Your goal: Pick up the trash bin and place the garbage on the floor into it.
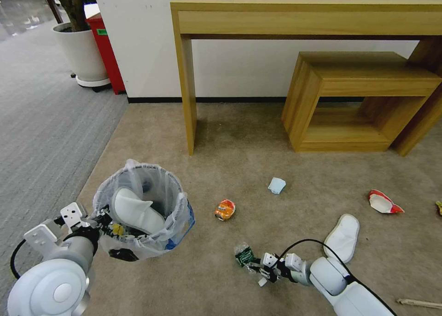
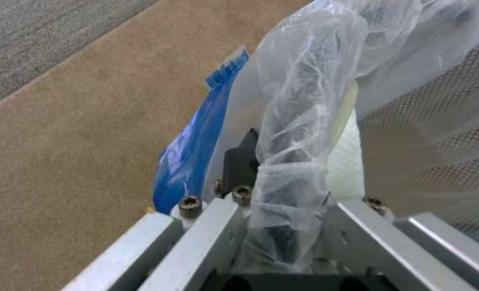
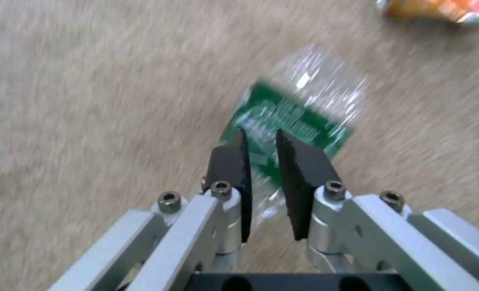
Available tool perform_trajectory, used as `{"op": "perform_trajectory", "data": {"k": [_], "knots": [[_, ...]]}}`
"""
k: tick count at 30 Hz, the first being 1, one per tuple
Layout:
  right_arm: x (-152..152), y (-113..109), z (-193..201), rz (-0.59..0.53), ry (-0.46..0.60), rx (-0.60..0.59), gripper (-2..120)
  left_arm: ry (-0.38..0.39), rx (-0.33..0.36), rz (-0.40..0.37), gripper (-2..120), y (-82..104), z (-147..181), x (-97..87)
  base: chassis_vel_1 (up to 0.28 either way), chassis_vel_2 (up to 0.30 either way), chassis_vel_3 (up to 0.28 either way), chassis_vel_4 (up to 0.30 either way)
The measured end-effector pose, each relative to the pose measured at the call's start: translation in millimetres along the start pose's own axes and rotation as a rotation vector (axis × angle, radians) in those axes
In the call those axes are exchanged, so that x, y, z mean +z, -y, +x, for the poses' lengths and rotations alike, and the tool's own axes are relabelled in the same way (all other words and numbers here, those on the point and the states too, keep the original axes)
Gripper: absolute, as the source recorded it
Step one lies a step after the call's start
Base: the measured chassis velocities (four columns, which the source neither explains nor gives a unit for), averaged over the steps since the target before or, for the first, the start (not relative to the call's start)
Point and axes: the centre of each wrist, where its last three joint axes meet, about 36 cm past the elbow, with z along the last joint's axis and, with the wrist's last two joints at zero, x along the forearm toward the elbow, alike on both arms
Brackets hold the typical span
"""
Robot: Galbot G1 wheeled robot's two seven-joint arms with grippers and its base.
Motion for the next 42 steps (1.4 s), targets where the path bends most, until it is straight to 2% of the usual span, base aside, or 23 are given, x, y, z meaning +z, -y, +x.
{"op": "perform_trajectory", "data": {"k": [5, 11, 13, 15, 17, 19, 21, 23, 25, 26, 29, 30, 34, 42], "knots": [[-13.3, 6.9, 14.5, -0.004, 0.057, 0.027, 9, -0.004, 0.004, 0.001, 1, 1.0, -0.8, 1.3, 0.000, 0.000, 0.000, 0.000], [-8.0, 2.1, 15.8, -0.020, 0.054, 0.033, 10, -0.009, 0.008, 0.001, 1, 1.9, -0.8, 2.9, 0.000, 0.000, 0.000, 0.000], [-3.6, -5.9, 13.4, -0.046, 0.060, 0.029, 22, -0.009, 0.007, -0.001, 1, 1.6, -0.7, 3.2, 0.000, 0.000, 0.000, 0.000], [-2.7, -8.1, 12.6, -0.052, 0.061, 0.026, 25, -0.009, 0.007, -0.001, 1, 1.6, -0.7, 3.2, 0.000, 0.000, 0.000, 0.000], [0.4, -16.3, 9.9, -0.079, 0.043, 0.018, 36, -0.008, 0.007, -0.003, 1, 1.5, 0.2, 2.9, 0.000, 0.000, 0.000, 0.000], [1.2, -18.7, 9.3, -0.088, 0.034, 0.016, 39, -0.007, 0.007, -0.003, 1, 1.6, 0.7, 2.7, 0.000, 0.000, 0.000, 0.000], [3.3, -27.0, 8.1, -0.122, 0.002, 0.017, 49, -0.004, 0.008, -0.004, 1, 1.7, 2.0, 2.1, 0.000, 0.000, 0.000, 0.000], [3.8, -28.4, 7.9, -0.130, -0.004, 0.018, 52, -0.003, 0.008, -0.004, 1, 1.6, 2.2, 2.0, 0.000, 0.000, 0.000, 0.000], [6.1, -32.4, 7.3, -0.160, -0.028, 0.032, 65, -0.002, 0.009, -0.005, 1, 1.9, 3.4, 1.9, 0.000, 0.000, 0.000, 0.000], [6.1, -32.4, 7.3, -0.160, -0.028, 0.032, 65, -0.002, 0.009, -0.005, 1, 1.9, 3.4, 1.9, 0.000, 0.000, 0.000, 0.000], [8.7, -35.3, 7.1, -0.191, -0.061, 0.068, 78, -0.003, 0.008, -0.004, 1, 1.6, 3.9, 2.2, 0.000, 0.000, 0.000, 0.000], [8.7, -35.3, 7.1, -0.191, -0.061, 0.068, 78, -0.003, 0.008, -0.004, 1, 1.6, 3.9, 2.2, 0.000, 0.000, 0.000, 0.000], [10.0, -43.4, 5.9, -0.250, -0.150, 0.173, 96, -0.002, 0.006, -0.006, 1, 0.9, 4.7, 2.0, 0.000, 0.000, 0.000, 0.000], [7.4, -46.7, 1.9, -0.293, -0.189, 0.230, 100, -0.001, 0.007, -0.009, 1, 0.8, 5.5, 1.6, 0.000, 0.000, 0.000, 0.000]]}}
